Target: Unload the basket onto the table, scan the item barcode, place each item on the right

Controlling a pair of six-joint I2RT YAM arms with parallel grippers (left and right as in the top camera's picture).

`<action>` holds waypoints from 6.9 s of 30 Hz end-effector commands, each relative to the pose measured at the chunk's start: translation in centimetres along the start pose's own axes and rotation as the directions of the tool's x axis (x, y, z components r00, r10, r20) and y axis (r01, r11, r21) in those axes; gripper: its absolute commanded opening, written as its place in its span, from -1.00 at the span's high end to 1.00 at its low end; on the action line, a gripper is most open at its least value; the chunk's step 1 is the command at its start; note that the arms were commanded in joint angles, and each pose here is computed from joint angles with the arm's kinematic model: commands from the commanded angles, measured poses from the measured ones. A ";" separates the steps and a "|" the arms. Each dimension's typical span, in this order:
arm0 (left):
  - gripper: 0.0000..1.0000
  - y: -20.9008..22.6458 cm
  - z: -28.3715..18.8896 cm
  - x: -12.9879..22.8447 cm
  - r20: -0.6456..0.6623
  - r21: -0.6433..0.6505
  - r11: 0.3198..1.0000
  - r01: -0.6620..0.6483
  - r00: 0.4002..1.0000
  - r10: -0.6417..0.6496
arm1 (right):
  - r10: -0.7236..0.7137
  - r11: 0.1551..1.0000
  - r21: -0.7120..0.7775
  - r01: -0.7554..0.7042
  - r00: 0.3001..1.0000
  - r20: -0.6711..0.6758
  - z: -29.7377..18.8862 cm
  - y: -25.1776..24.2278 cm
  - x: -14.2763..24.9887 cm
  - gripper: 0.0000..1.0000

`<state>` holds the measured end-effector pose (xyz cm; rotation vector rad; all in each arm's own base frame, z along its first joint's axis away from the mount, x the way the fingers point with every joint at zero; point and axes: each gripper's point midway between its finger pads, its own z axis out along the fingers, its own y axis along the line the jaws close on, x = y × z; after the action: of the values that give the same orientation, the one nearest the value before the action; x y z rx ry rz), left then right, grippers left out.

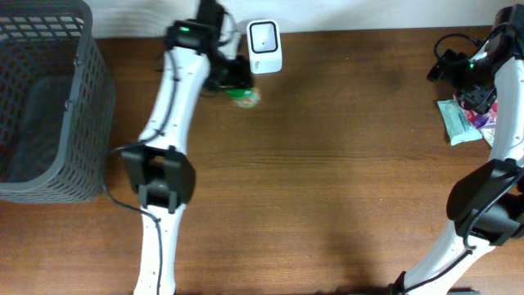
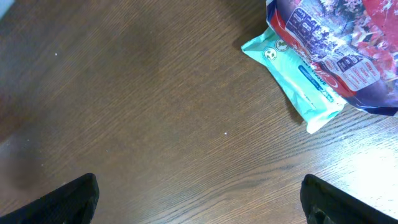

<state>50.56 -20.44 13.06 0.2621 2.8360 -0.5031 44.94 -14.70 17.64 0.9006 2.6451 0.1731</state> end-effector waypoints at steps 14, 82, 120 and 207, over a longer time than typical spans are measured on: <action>-0.99 -17.3 3.5 5.6 -0.012 -0.050 0.941 -0.334 0.942 0.334 | 0.003 1.000 -0.015 -0.002 1.000 0.030 -1.5 0.2 -0.2 -0.97; -0.98 11.8 -13.2 1.2 0.113 -0.256 0.934 0.249 0.967 -0.227 | 0.516 0.843 0.318 -0.435 0.821 -0.244 9.2 17.3 21.0 -0.63; -0.98 11.8 -13.2 1.2 0.113 -0.256 0.934 0.249 0.967 -0.227 | -0.004 0.988 0.145 0.059 0.935 -0.353 10.6 21.9 28.3 -0.52; -0.98 11.3 -13.0 1.2 0.109 -0.255 0.937 0.241 0.970 -0.219 | 0.000 0.976 0.208 0.070 0.948 -0.318 7.8 21.4 27.2 -0.98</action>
<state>49.28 -4.92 20.71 -0.1460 2.8322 -0.1669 40.82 18.73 7.94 1.0291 2.9574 0.0409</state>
